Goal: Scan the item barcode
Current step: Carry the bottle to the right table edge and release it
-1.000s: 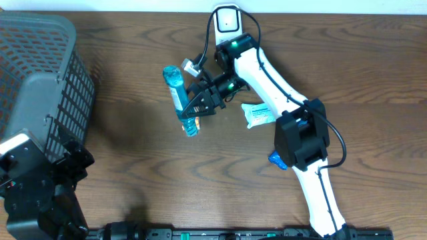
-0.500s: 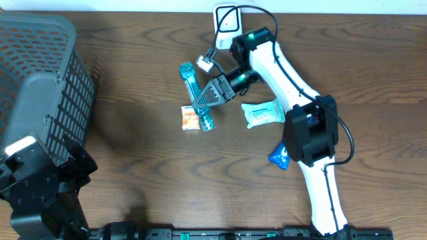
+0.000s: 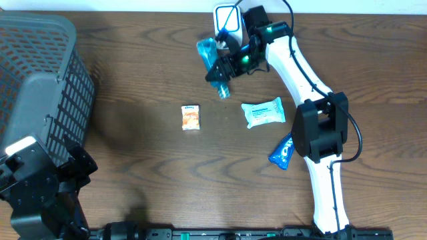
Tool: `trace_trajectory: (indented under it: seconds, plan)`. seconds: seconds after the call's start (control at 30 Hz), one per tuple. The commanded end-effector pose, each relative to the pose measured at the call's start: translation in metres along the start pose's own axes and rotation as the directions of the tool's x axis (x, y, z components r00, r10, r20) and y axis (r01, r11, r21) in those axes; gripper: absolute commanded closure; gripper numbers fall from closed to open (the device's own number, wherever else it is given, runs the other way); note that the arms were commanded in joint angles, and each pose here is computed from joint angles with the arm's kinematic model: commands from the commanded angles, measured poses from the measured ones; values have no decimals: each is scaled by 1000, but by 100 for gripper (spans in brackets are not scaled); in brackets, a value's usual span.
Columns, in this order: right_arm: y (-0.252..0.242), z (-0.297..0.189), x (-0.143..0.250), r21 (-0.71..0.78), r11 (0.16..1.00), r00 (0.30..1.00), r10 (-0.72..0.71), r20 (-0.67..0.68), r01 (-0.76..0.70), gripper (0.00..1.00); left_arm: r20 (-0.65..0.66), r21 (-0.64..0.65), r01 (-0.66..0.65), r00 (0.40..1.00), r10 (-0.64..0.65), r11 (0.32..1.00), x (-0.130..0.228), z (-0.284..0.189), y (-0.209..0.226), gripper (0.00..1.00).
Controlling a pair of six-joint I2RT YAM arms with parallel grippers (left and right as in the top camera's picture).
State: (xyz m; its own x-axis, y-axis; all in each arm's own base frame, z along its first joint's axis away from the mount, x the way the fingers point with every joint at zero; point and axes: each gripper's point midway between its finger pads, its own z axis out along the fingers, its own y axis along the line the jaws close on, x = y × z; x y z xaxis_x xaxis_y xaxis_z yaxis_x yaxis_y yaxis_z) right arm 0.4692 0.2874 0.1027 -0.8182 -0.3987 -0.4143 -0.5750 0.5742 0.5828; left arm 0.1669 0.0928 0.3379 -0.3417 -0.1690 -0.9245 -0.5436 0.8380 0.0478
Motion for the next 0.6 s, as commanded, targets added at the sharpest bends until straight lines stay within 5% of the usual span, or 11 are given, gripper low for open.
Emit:
trace_trajectory:
  seconds: [0.0, 0.17, 0.57]
  plan:
    - [-14, -27, -39, 202, 978, 991, 19, 133, -46, 64, -18, -10, -2, 1000, 2, 1000, 5, 1, 2, 2]
    - [-51, -48, -81, 418, 900, 948, -13, 318, -128, 60, -21, -10, -4, 1000, 4, 1000, 6, 1, 2, 2]
    - [-79, -68, -135, 493, 818, 811, -57, 582, -296, 52, -21, -10, -4, 1000, 4, 1000, 6, 1, 2, 2]
